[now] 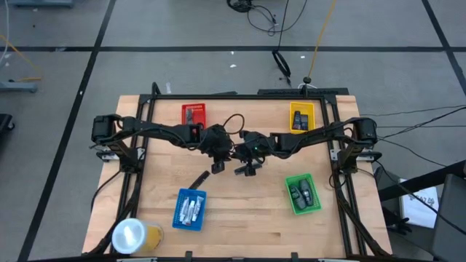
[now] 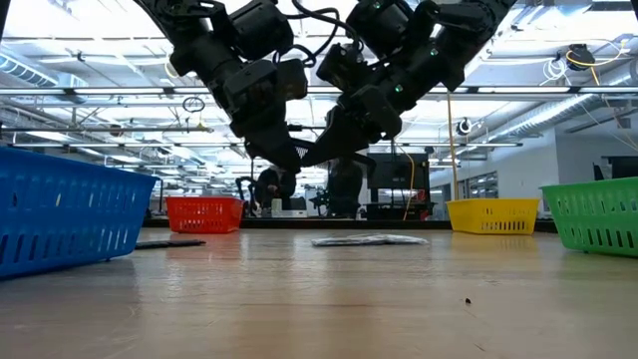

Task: Pick & Place Travel size toiletries
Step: Put the top left black comb into the orange basket

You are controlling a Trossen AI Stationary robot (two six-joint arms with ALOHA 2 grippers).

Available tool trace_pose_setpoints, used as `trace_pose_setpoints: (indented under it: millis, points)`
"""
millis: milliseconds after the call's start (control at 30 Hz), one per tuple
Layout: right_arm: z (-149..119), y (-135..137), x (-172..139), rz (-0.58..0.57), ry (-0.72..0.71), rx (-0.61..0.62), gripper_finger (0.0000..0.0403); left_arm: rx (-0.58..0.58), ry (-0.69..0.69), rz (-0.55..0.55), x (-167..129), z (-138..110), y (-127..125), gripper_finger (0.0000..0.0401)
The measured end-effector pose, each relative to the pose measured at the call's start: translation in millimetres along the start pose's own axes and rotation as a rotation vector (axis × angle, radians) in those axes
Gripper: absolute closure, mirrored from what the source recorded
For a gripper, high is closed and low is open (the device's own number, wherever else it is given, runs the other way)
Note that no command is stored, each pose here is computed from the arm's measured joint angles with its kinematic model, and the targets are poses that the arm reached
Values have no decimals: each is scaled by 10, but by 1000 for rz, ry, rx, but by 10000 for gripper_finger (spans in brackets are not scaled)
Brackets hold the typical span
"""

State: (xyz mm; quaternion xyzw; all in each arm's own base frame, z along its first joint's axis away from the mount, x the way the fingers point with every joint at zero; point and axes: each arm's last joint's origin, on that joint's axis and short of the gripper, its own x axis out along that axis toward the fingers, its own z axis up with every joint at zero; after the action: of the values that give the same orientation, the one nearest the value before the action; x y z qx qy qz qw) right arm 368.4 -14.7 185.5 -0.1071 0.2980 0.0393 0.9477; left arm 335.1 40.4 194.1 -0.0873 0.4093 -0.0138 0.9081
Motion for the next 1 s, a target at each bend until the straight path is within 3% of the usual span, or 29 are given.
trace_pose_setpoints:
  millis: [233, 467, 700, 1000]
  points:
    - [-2, 0, 0, 1, 2, 6, 403, 20, -3, -1, 2, 2, -9, 387]
    - [-2, 1, 0, 3, 2, 27, 390, 12, -7, 6, 1, 6, -7, 399]
    - [-4, -17, -2, -17, 3, 55, 283, 0, -3, 2, 1, 3, -6, 401]
    - [64, -33, -158, -85, 34, 62, 134, -14, 10, 127, -174, 6, 34, 401]
